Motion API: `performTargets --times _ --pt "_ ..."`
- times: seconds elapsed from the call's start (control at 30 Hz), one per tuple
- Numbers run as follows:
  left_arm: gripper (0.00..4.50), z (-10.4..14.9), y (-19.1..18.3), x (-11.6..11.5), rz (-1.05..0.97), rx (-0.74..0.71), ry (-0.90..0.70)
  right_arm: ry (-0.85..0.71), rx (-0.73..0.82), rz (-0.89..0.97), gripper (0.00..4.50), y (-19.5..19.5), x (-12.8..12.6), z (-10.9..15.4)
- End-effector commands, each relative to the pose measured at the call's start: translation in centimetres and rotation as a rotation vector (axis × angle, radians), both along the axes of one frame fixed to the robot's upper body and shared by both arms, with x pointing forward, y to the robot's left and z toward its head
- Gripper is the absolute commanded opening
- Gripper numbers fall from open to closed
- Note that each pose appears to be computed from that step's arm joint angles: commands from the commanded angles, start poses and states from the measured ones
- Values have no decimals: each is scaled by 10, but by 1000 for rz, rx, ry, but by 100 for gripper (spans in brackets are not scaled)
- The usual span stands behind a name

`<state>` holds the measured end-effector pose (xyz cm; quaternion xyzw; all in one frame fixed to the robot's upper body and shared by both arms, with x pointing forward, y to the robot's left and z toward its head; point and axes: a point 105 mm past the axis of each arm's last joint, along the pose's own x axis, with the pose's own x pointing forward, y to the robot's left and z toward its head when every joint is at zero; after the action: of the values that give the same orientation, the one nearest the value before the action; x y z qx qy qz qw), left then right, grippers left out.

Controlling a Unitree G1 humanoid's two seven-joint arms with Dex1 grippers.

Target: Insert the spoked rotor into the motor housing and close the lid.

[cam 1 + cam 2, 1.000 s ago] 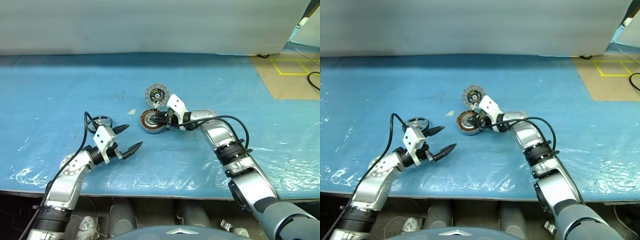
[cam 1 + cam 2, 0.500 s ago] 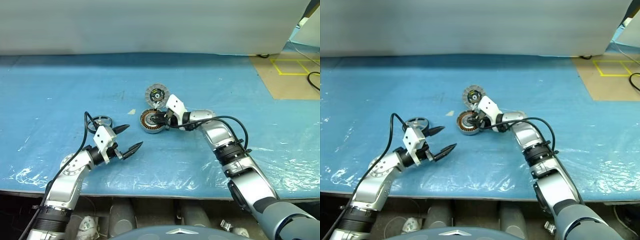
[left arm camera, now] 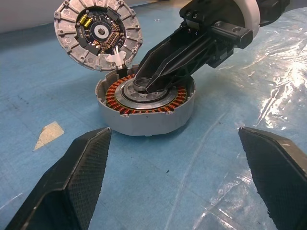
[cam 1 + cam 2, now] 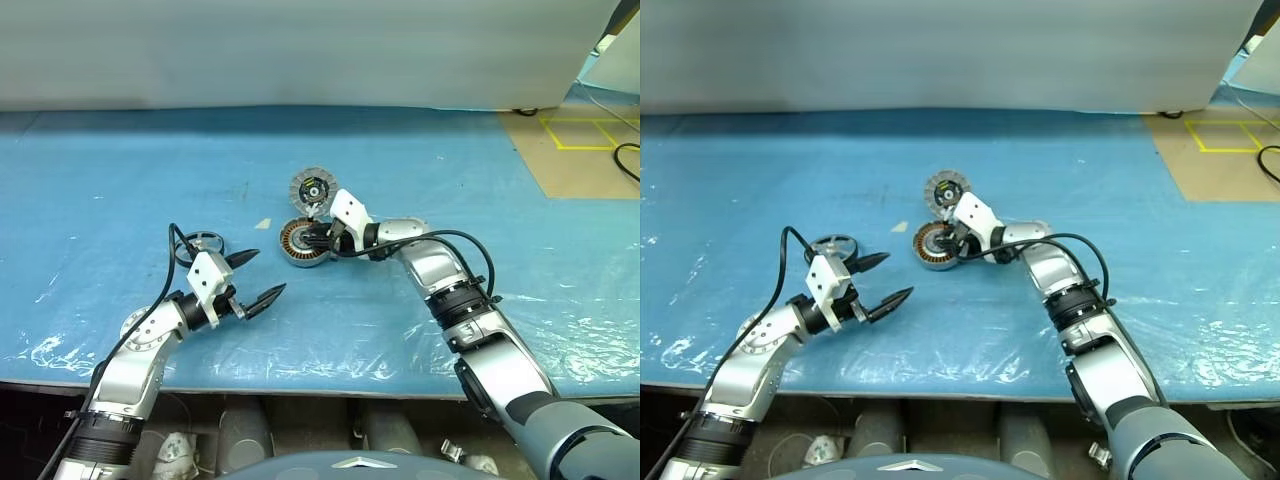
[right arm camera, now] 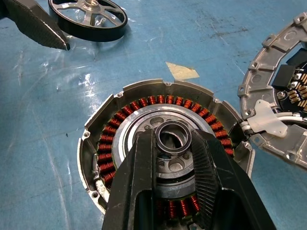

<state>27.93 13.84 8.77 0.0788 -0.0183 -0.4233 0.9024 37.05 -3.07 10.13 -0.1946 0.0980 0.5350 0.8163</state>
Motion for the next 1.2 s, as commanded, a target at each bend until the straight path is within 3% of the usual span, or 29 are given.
performTargets --times 0.03,0.37,0.53,0.67,0.7,0.83,1.07,1.2 --pt "450 9 -1 -1 -8 -1 -38 -8 -15 1 65 1 1 0" --pt "450 9 -1 0 -6 2 -39 9 -33 3 65 -1 1 -5" --pt "450 9 -1 0 -7 3 -38 9 -7 -10 232 -4 4 0" --pt "450 8 -1 0 -8 5 -36 4 135 -1 366 0 6 25" --pt "450 8 -1 0 -9 6 -35 3 164 -5 366 0 7 30" --pt "450 8 -2 0 -14 9 -33 -2 222 -15 260 5 8 37" --pt "450 7 -3 0 -19 12 -28 -22 214 -14 10 15 4 30" --pt "450 6 -3 0 -20 13 -27 -28 188 -8 4 16 4 25"
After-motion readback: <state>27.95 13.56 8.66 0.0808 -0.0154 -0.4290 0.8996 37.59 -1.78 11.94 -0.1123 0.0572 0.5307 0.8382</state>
